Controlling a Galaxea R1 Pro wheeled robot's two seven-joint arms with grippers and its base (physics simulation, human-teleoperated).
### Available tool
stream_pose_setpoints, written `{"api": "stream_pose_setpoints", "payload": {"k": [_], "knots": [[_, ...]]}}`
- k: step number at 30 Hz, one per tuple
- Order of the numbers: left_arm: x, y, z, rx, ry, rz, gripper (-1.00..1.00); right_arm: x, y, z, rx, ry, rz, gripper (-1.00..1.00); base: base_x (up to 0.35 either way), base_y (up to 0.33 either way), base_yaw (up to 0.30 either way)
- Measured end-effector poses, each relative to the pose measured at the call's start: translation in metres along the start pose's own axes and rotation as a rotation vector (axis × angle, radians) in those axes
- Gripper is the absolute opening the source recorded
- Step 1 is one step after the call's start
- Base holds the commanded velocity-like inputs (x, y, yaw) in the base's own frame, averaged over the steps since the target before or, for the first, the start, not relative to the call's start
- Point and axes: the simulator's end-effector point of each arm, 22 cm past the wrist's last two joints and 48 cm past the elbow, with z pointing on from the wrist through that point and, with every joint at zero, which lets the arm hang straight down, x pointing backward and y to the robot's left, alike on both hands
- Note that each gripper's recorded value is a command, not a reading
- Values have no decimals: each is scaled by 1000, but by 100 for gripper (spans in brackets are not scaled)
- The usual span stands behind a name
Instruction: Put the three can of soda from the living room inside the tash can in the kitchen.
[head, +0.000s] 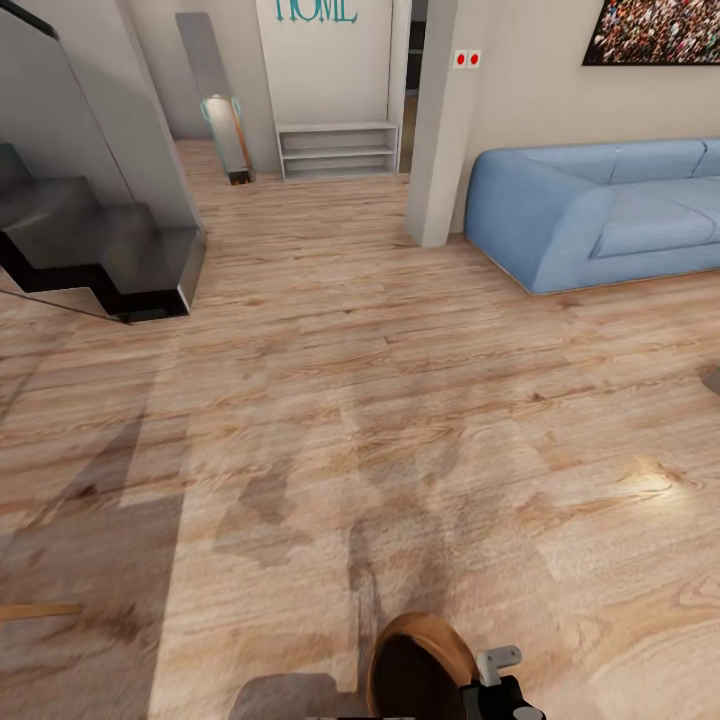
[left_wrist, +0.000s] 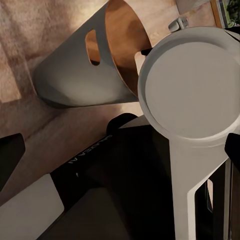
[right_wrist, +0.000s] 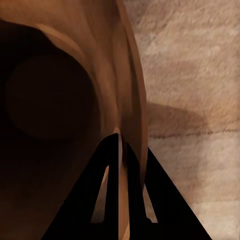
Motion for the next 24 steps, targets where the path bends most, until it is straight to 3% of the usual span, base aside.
{"api": "stream_pose_setpoints", "payload": {"k": [24], "knots": [[0,0,0,0,0,0,100,0,0,0,3,-2,-2,-100,0,0,0]]}}
